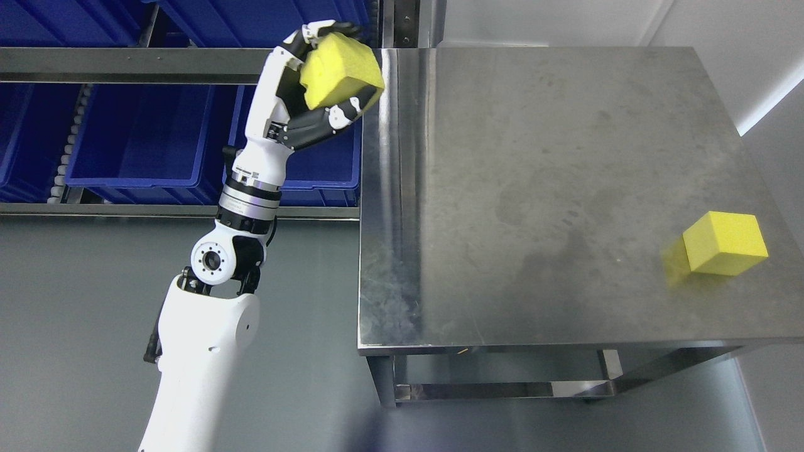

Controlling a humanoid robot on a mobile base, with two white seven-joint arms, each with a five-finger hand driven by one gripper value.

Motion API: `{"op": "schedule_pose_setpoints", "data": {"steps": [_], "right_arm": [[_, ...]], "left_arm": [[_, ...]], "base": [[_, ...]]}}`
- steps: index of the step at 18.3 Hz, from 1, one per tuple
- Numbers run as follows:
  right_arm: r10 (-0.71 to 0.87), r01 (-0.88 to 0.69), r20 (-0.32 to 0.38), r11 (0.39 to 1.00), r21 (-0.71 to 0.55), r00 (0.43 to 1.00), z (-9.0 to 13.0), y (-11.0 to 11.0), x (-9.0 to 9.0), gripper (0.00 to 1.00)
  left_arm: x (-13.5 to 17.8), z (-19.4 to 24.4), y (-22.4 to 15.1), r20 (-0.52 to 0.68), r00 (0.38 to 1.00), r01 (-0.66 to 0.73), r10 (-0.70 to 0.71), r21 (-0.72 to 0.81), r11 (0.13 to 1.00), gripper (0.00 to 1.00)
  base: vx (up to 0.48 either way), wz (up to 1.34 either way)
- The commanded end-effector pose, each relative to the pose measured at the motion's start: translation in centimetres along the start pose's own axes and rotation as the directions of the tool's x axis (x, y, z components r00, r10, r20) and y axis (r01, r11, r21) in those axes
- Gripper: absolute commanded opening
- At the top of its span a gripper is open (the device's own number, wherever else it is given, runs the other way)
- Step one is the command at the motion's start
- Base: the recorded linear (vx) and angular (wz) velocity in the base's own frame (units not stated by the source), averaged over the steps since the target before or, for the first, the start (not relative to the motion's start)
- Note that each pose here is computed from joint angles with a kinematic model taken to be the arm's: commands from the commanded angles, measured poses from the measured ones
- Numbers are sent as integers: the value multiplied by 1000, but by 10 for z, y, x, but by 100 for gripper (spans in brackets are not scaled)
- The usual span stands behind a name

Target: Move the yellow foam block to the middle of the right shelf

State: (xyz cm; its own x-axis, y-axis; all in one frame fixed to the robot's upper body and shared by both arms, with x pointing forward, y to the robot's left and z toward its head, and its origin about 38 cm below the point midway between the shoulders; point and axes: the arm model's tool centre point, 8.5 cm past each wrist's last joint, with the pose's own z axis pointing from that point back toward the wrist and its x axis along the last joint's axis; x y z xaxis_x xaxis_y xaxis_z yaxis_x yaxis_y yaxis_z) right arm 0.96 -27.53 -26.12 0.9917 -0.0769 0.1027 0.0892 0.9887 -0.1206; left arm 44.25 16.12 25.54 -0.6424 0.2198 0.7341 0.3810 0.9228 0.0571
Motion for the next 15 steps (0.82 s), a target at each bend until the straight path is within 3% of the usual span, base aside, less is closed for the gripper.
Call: {"op": "schedule_pose_setpoints", "data": {"steps": [1, 5, 15], "right_arm": [[5, -4, 17, 1000, -17, 1000, -1, -11, 6, 100], [5, -4, 17, 1000, -17, 1000, -1, -11, 6, 100], [5, -4, 17, 1000, -17, 1000, -1, -11, 6, 100]], "left_arm": [[5, 24, 43, 12, 1000, 20, -22, 160, 987, 31], [6, 48, 74, -38, 995, 95, -89, 237, 967, 31], [-4, 85, 82, -103, 991, 112, -86, 283, 953, 31]], "base": [[-19, 90], [-21, 175], [18, 630]]}}
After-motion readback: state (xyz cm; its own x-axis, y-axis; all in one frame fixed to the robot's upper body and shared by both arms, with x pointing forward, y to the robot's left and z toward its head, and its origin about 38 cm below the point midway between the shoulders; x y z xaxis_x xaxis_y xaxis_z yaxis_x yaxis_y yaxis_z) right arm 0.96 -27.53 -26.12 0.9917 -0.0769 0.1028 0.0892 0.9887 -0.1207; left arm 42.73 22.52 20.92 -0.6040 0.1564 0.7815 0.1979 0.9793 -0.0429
